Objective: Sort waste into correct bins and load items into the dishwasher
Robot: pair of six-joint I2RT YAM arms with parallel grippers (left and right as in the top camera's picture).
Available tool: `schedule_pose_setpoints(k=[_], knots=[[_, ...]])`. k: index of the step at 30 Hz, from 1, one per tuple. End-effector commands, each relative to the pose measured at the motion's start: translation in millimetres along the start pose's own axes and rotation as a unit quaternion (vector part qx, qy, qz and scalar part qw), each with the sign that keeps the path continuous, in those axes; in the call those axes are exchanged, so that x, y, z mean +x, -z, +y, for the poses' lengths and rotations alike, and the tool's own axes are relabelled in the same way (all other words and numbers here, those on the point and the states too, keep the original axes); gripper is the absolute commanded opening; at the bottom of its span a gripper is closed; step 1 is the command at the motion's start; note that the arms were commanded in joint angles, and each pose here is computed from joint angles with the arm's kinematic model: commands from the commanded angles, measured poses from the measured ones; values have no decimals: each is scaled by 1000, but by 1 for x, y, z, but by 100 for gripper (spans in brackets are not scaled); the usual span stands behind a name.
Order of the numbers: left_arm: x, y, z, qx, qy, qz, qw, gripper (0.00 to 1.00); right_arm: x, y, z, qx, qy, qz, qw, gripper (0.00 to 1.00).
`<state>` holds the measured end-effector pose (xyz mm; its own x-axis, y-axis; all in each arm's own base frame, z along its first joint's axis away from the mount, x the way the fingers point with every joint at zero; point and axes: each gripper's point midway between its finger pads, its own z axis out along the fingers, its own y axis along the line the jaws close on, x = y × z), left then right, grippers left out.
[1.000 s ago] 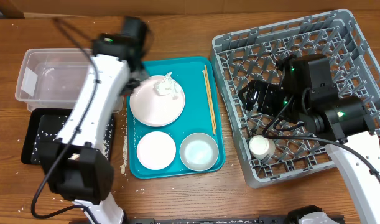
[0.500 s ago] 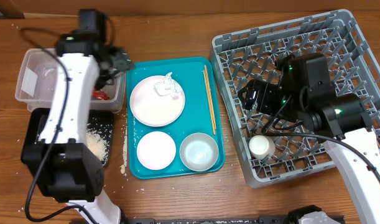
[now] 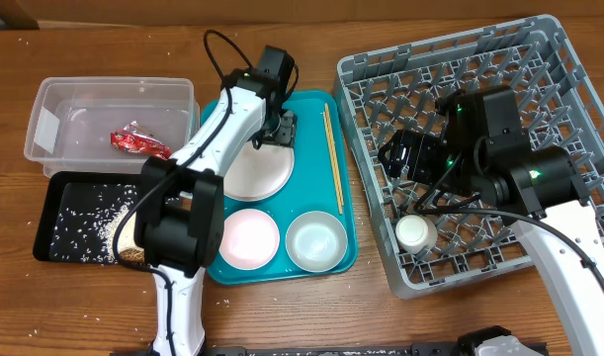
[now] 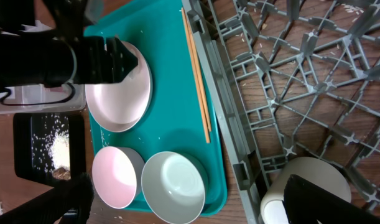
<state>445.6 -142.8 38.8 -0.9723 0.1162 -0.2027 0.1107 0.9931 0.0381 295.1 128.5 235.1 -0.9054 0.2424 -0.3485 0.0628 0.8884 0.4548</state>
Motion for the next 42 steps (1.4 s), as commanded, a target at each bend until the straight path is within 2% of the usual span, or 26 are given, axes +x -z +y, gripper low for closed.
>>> schedule_pose_setpoints(k=[1, 2, 6, 12, 15, 19, 21, 23, 24, 25, 27, 29, 32, 34, 37, 39, 40, 42], knots=[[11, -4, 5, -11, -8, 21, 1000, 18, -5, 2, 3, -3, 6, -9, 1000, 100], [15, -3, 6, -13, -8, 30, 999, 4, -5, 2, 3, -3, 6, -9, 1000, 100], [17, 23, 11, -8, 19, 41, 999, 4, -4, 2, 2, -2, 5, -7, 1000, 100], [-10, 141, 62, 2, 134, -45, 990, 4, -4, 2, 2, -1, 5, -6, 1000, 100], [-8, 175, 96, -1, 181, -77, 981, 4, -4, 2, 2, -1, 5, -6, 1000, 100], [7, 177, 166, -69, 257, -71, 961, 4, -5, 2, 3, -2, 5, -8, 1000, 100], [16, 162, 184, -68, 284, -51, 955, 6, -5, 2, 3, -3, 5, -8, 1000, 100], [21, 149, 183, -12, 290, -24, 957, 43, -4, 2, 2, -2, 5, -6, 1000, 100], [21, 149, 180, 11, 285, -21, 958, 75, -4, 2, 2, -2, 4, -6, 1000, 100], [20, 151, 178, 42, 283, -22, 958, 90, -4, 2, 2, -2, 4, -6, 1000, 100], [22, 163, 183, 55, 291, -29, 955, 95, -4, 2, 2, -2, 5, -6, 1000, 100], [27, 189, 187, 56, 291, -43, 954, 91, -4, 2, 2, -1, 4, -6, 1000, 100], [31, 232, 168, 92, 236, -81, 964, 83, -4, 2, 2, -2, 5, -6, 1000, 100], [41, 271, 148, 104, 191, -121, 969, 81, -5, 4, 7, -9, 13, -11, 1000, 100], [69, 323, 117, 107, 118, -173, 972, 80, -11, 15, 31, -45, 69, -48, 995, 100], [92, 352, 101, 84, 78, -209, 971, 77, -13, 30, 53, -77, 110, -82, 987, 100], [102, 366, 94, 75, 60, -227, 969, 100, -13, 39, 65, -95, 124, -99, 983, 100], [114, 379, 84, 77, 40, -246, 965, 100, -12, 48, 74, -110, 136, -114, 978, 100]])
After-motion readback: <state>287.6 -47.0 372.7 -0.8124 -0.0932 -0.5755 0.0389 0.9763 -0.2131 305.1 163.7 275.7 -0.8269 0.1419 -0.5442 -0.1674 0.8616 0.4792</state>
